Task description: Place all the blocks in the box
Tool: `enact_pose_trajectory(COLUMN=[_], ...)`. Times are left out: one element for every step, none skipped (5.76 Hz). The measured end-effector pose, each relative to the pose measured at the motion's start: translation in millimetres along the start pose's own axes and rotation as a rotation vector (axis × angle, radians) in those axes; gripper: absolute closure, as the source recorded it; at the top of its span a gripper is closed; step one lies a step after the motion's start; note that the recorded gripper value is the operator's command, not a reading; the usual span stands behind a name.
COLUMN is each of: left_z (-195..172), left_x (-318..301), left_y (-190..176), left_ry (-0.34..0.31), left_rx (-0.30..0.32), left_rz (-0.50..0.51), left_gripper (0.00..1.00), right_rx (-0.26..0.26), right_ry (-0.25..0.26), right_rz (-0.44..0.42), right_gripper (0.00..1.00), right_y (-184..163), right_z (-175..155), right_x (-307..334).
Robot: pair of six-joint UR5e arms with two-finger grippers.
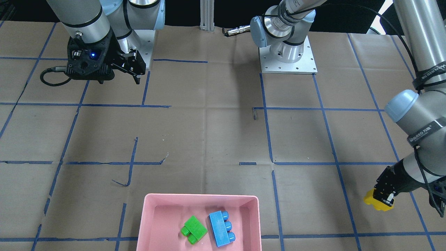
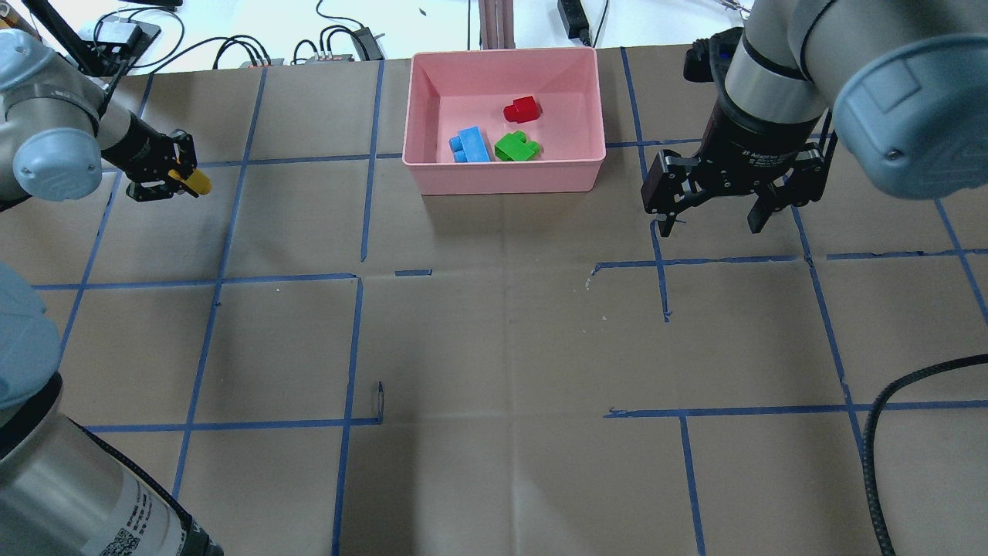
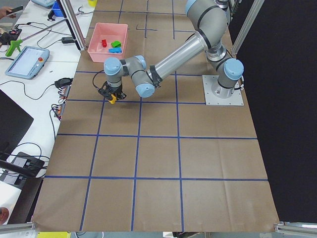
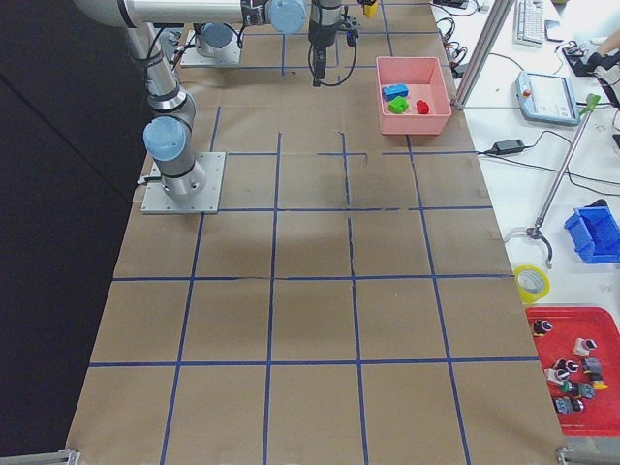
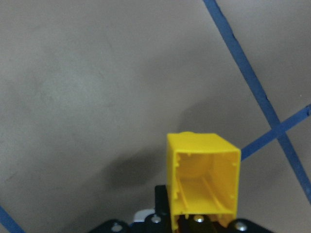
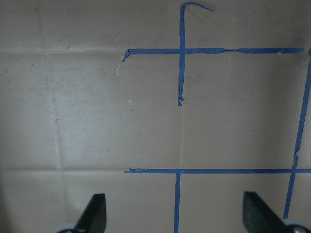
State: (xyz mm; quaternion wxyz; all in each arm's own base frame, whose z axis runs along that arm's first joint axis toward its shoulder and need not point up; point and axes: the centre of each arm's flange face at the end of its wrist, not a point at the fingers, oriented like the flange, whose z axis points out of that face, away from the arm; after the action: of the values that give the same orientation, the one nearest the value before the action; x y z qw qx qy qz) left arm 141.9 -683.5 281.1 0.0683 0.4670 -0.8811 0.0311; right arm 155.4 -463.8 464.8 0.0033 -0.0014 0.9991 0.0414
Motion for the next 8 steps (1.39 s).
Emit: enact_pose_trajectory(left_z=[-42.9,-80.0,-98.4,-93.5,-77.6,-59.4,-37.0,-16.8], left_x=[38.0,85.3,132.5,181.2,230.4,271.3,300.3,313.4], left_y=[11.7,38.5,78.1,128.7,184.2,234.3,277.1,302.6], left_ry=[0.013,0.034,0.054,0.066,0.075,0.082,0.082,0.075], left_rx=[0.015,0.041,0.053,0.042,0.030,0.023,0.012,-0.001], left_rz=[0.049,0.123,0.209,0.308,0.413,0.498,0.557,0.584], left_gripper=[1.00,1.00,1.00,1.00,1.00,1.00,0.97,0.52], right_rx=[0.009,0.021,0.032,0.034,0.034,0.032,0.030,0.028], right_ry=[0.003,0.006,0.007,0.006,0.005,0.003,0.000,-0.001], right_rz=[0.003,0.004,0.004,0.003,0.002,0.001,0.000,0.000], right_gripper=[0.00,0.00,0.00,0.00,0.00,0.00,0.00,0.00], right_y=[0.3,1.2,1.4,1.4,1.5,1.5,1.8,1.9], right_z=[-2.5,-7.6,-12.5,-13.6,-13.5,-12.8,-11.5,-10.7], right_x=[2.0,2.4,2.0,1.4,0.7,0.1,-0.4,-0.6])
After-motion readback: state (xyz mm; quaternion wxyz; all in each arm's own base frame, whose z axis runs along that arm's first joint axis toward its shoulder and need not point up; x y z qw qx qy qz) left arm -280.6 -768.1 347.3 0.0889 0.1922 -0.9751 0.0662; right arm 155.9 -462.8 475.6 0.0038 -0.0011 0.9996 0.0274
